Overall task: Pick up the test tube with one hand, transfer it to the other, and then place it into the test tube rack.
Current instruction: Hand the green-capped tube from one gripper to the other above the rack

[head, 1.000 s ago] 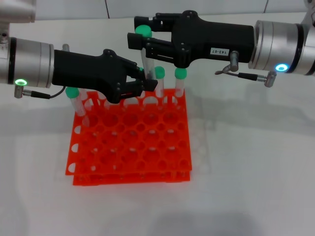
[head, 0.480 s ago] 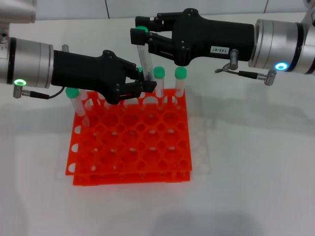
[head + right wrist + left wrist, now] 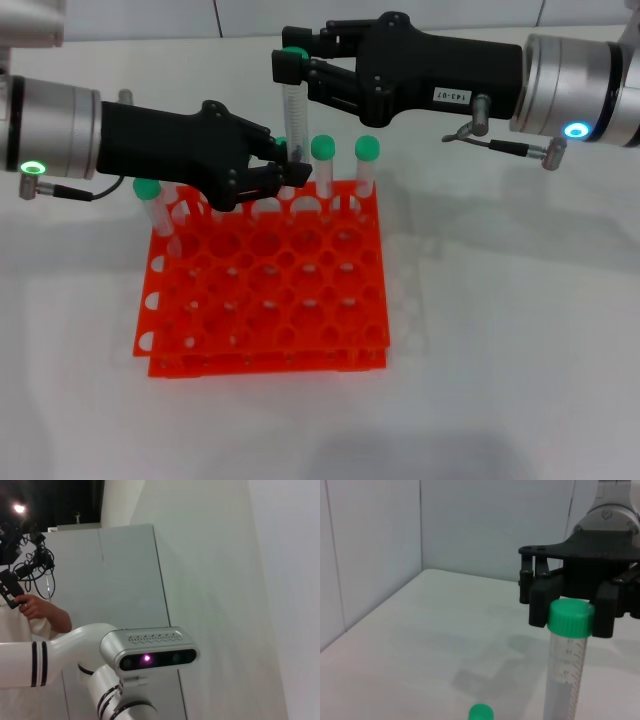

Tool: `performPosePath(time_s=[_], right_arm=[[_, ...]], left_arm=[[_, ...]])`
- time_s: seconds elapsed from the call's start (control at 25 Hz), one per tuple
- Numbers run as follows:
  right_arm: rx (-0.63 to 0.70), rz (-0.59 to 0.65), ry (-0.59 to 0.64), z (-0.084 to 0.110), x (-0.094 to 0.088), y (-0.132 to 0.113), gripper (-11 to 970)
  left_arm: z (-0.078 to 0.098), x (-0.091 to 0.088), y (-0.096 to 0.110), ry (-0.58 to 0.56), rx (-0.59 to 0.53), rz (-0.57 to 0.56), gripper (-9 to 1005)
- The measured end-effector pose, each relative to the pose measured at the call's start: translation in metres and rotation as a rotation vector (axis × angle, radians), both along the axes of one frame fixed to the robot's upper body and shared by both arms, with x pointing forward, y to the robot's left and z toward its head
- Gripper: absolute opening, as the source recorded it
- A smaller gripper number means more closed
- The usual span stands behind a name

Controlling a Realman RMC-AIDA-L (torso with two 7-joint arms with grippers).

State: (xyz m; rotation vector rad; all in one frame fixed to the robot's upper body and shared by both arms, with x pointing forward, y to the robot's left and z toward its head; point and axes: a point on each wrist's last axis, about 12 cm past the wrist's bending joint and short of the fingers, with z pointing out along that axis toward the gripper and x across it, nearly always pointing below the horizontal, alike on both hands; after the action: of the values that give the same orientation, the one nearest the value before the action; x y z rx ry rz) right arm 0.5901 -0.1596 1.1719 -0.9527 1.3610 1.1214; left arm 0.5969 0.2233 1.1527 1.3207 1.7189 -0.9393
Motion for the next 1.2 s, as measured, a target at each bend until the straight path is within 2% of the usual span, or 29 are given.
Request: performPosePath(time_s=[0.44,0.64,0.88,1.2], right_arm=[[-0.001,-0.005,0.005,-0.002,-0.003,-0.004,259],[0.001,-0.010,0.007,-0.003,-0.003,-0.006,261],[0.007,-0.013,0.001,-0.001,-0.003,-0.008,263],[0.004,-0.019,0.001,-0.001,-0.002,-0.008,266]], left_arm=[[0.006,-0.008,0.013,-0.030,-0.019,0.046,371],[0.008,-0.014,0.021,-0.042,-0.038,0.058,425],[0.008,-0.032,0.043,-0.067,-0.061,0.105,488],[-0.004,-0.064,0.071,-0.090,-0.103,0.193,572]])
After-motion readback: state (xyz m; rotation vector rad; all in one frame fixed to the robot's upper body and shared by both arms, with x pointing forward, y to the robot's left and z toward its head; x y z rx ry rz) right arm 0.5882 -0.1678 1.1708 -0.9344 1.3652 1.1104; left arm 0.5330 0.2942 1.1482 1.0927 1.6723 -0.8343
